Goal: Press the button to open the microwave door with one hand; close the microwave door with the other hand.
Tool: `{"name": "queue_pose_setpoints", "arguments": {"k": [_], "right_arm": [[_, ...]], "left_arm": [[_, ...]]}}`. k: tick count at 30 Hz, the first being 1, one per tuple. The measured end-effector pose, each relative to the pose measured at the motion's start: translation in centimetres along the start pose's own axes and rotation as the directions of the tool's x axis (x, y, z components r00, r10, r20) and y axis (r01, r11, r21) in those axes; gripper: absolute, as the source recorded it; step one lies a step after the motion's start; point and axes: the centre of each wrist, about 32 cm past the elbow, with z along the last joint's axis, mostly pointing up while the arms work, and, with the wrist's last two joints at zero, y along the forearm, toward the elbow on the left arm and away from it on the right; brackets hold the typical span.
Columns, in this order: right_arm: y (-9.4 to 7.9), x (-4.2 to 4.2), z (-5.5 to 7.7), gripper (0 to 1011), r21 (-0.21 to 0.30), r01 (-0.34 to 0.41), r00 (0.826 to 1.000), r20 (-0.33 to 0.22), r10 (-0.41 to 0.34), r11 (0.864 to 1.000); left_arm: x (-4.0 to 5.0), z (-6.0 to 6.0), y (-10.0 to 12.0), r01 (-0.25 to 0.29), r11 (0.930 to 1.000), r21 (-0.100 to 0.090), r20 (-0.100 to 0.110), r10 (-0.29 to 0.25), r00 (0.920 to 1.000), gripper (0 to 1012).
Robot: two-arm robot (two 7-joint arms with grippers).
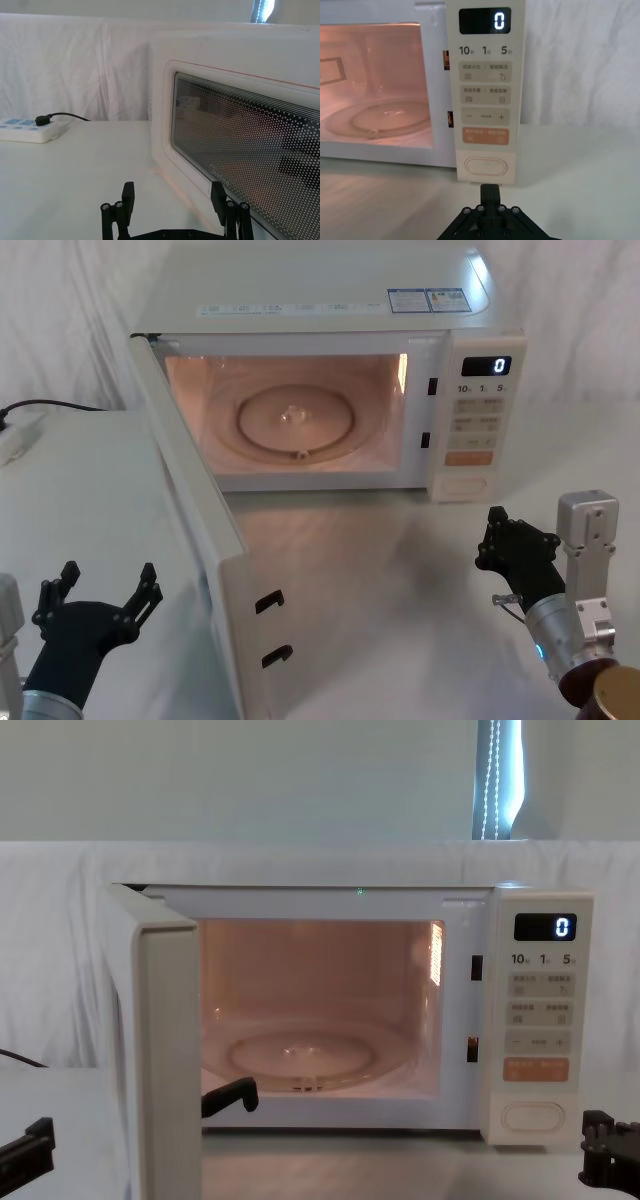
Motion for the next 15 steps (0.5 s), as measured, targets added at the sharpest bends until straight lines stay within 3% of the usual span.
{"name": "queue_pose_setpoints", "arguments": {"k": [15], "right_arm": [[-0.12, -0.06, -0.01, 0, -0.004, -0.008, 1.000, 0.005, 0.008, 1.000]], "left_arm": [[0.00, 0.00, 0.00, 0.000, 1.0000, 0.000, 0.000, 0.000, 1.0000, 1001]]}}
